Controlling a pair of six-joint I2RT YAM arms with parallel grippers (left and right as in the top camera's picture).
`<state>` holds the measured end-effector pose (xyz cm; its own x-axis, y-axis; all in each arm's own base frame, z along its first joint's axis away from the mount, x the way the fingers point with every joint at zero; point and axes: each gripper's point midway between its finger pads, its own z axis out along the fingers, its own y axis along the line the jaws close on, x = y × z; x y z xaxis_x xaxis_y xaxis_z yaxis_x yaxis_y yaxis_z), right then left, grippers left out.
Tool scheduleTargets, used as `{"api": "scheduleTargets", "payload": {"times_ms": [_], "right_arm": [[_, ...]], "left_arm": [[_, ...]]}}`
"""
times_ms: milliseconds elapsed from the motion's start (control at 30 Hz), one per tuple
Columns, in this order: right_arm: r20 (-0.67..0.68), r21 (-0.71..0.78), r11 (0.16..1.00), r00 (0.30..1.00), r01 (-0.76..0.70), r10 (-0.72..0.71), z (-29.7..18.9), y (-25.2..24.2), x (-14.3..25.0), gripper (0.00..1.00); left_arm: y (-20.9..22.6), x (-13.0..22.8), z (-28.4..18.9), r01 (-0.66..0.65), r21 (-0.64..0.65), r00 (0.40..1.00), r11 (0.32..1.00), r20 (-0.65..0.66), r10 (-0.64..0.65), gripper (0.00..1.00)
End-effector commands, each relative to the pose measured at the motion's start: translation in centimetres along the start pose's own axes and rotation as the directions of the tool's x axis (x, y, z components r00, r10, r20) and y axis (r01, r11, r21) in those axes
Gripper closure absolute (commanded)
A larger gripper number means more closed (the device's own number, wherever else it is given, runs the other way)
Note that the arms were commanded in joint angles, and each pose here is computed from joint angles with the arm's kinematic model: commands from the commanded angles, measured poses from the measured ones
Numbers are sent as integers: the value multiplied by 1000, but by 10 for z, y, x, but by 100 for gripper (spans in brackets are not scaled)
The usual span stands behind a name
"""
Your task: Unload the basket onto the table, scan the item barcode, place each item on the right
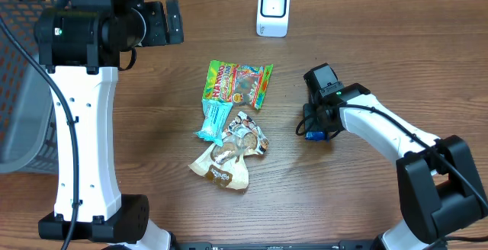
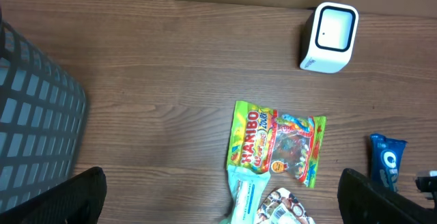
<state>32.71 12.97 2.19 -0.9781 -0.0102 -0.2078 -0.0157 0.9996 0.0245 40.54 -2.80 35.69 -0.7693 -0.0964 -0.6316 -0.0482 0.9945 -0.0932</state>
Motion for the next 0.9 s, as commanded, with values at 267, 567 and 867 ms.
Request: {"api": "scheduleTargets", "payload": {"times_ms": [267, 567, 867], "right_arm": [[-133, -561, 827, 983, 28, -124, -86, 85, -2, 96], [-44, -950, 309, 999, -47, 18, -238, 75, -69, 96], [-130, -991, 22, 991, -129, -30, -289, 64, -66, 96]], "left_arm": [[-1, 1, 2, -22, 1, 1000, 1000, -6, 22, 0], [-1, 1, 2, -22, 1, 1000, 1000, -6, 22, 0], [-1, 1, 2, -22, 1, 1000, 1000, -6, 22, 0]]}}
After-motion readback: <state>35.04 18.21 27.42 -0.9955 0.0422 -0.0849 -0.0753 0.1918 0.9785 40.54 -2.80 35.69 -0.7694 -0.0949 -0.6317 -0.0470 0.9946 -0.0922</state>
